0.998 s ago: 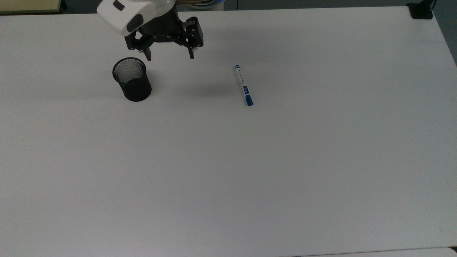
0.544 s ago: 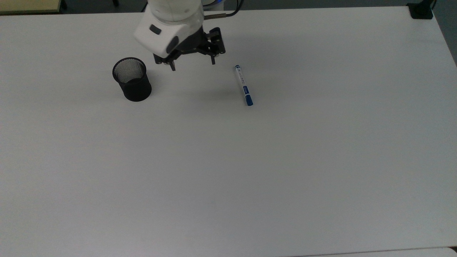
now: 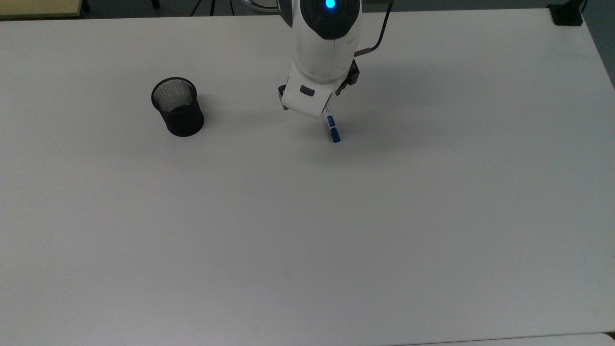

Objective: Insert the marker
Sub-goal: 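Lower the gripper and close it around the marker's middle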

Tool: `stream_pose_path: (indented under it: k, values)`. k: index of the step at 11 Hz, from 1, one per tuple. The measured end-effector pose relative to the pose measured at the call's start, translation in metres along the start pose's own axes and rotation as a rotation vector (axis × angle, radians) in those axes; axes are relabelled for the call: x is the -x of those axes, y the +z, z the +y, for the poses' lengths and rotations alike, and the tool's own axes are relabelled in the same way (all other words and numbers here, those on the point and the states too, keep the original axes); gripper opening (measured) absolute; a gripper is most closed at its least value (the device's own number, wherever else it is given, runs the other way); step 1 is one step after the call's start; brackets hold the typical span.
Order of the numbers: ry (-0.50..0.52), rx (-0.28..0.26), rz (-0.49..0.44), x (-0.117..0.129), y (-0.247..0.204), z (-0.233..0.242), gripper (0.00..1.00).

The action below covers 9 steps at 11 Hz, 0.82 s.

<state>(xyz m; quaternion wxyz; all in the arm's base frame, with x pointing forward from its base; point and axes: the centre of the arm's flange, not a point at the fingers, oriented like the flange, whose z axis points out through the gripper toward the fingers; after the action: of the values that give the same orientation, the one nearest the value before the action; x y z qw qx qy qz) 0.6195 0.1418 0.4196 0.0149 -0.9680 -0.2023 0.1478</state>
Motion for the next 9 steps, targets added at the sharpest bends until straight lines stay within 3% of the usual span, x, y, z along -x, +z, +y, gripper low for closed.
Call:
stream_pose_path:
  k: [3,9]
  values:
    - [-0.023,0.014,0.006,-0.022,0.047,-0.013,0.78]
    - [-0.023,0.031,-0.04,-0.043,0.112,-0.043,0.64]
